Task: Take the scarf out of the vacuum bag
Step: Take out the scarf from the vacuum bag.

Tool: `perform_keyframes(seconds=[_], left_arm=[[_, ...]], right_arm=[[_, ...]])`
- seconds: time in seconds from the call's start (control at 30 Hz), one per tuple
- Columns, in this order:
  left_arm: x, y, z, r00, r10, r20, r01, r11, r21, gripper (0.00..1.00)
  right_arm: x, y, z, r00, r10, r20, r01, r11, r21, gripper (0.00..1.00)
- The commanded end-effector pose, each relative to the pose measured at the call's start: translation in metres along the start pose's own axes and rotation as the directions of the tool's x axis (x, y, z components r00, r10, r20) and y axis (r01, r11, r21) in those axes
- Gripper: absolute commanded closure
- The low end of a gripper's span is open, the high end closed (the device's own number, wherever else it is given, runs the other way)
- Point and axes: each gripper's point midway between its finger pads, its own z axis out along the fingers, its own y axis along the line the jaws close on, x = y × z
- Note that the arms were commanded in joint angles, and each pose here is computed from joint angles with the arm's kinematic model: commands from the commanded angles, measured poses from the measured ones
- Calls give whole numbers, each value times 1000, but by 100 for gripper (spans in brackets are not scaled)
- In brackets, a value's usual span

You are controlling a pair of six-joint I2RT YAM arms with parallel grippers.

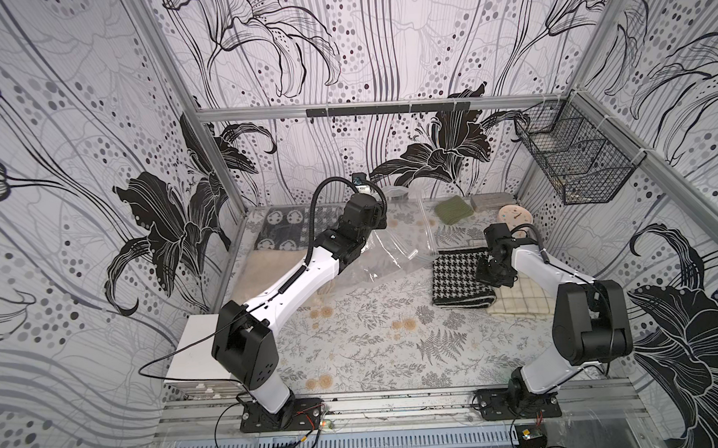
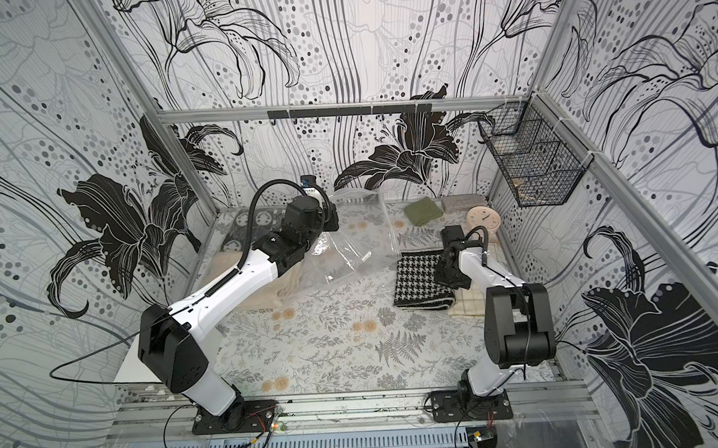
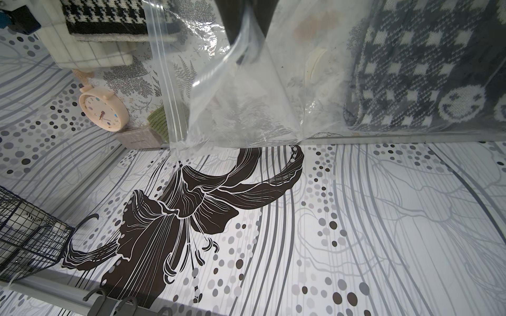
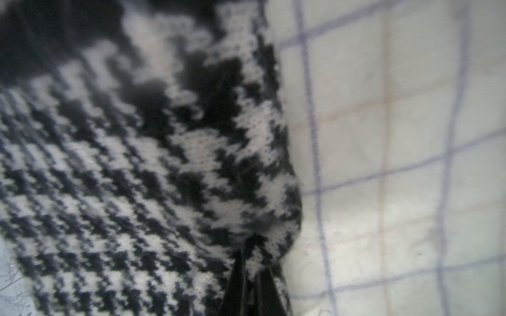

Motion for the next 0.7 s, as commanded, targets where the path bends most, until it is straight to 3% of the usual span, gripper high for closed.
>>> perform_keyframes(seconds=[0.0, 0.3, 0.5, 0.67], left_arm=[[-41, -7, -15, 994, -32, 103, 29, 999, 36, 100], [-32, -11, -8, 996, -40, 74, 36, 998, 53, 100], [-29, -15, -5, 997, -44, 60, 39, 997, 69, 100], [-28, -16, -5, 998, -42, 55, 38, 997, 72, 100]], right_arm=[[18, 35, 12, 995, -65, -78, 49, 981, -187, 100], [45, 98, 11, 967, -210, -144, 138, 906, -400, 100], [53, 56, 15, 972, -161, -172, 129, 974, -185, 100], [59, 31, 3, 982, -88, -167, 78, 995, -66, 100]])
